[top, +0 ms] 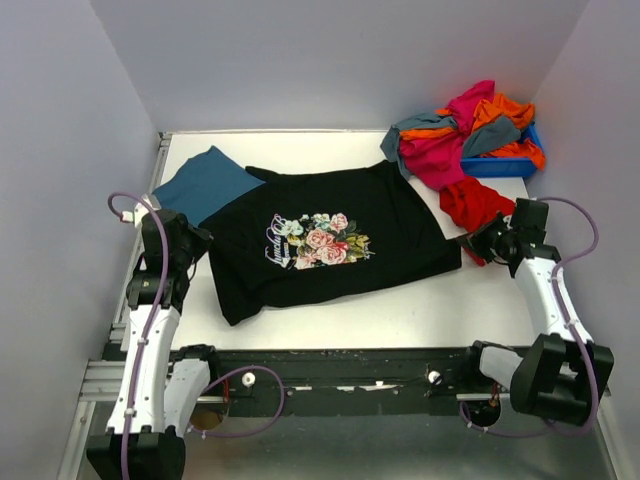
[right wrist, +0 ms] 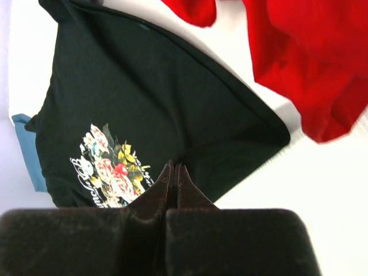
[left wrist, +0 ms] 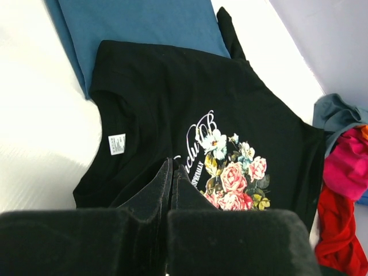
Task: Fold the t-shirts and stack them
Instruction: Fold the flattened tshirt in 1/3 of the way
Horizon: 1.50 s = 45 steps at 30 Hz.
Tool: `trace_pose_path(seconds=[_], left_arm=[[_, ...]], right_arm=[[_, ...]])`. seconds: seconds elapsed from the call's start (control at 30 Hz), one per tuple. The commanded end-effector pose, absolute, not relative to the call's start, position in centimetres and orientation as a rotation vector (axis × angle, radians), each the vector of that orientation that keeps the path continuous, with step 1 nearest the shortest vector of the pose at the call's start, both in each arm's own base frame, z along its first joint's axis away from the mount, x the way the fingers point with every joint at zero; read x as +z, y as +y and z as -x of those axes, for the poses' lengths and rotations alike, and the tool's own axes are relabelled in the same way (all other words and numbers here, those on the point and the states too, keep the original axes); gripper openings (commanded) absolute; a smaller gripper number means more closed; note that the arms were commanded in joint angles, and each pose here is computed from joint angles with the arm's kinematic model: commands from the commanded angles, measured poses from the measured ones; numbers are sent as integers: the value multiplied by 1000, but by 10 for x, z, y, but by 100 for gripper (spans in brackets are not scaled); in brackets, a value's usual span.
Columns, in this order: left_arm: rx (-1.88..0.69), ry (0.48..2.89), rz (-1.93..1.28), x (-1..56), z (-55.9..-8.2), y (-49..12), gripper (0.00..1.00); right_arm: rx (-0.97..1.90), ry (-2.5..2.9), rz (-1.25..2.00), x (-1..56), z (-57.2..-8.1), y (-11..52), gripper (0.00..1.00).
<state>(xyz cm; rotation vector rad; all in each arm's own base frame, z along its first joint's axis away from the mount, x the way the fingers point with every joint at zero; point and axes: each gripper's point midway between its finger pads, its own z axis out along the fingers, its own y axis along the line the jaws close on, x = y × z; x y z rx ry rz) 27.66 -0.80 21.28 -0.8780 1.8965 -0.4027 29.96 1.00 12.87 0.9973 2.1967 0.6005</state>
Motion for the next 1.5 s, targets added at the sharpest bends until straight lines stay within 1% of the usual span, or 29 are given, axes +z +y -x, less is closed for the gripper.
trace_pose_path(seconds=[0.0,0.27,0.6,0.97,1.0,1.03,1.07,1.1,1.13,1.17,1.2,1.27,1.33,1.4,1.47], left_arm=[[-376,1823,852,236,-298,0,0],[-329,1866,880,220,-317,5,0],[-287,1895,858,217,-337,10,0],[-344,1950,882,191,-369,0,0],[-352,1952,888,189,-373,-1,0],[-365,1959,886,185,-379,-3,0],[-388,1972,866,183,-384,-7,7],[-386,1998,869,179,-388,-9,29],[-376,2031,865,175,-391,-9,44],[-352,2051,866,176,-393,-7,56],[-310,2058,886,176,-393,-1,65],[-218,2047,907,181,-391,12,77],[-118,2009,929,190,-389,30,85],[-71,1987,917,201,-393,38,86],[-55,1994,881,205,-404,40,82]], right_arm=[[651,2170,-938,138,-332,13,1],[643,2228,-963,121,-359,13,1],[678,2211,-934,127,-378,14,1],[730,2255,-903,114,-398,26,1],[728,2263,-919,111,-398,26,9],[722,2269,-939,109,-396,25,20],[714,2266,-941,108,-395,25,38],[705,2251,-945,111,-393,24,53],[703,2230,-925,115,-391,23,60],[689,2212,-911,119,-388,23,66],[668,2197,-899,123,-385,21,66],[636,2194,-856,129,-377,28,66],[603,2210,-786,131,-370,42,66],[579,2231,-712,130,-363,58,66],[572,2251,-637,127,-358,76,63]])
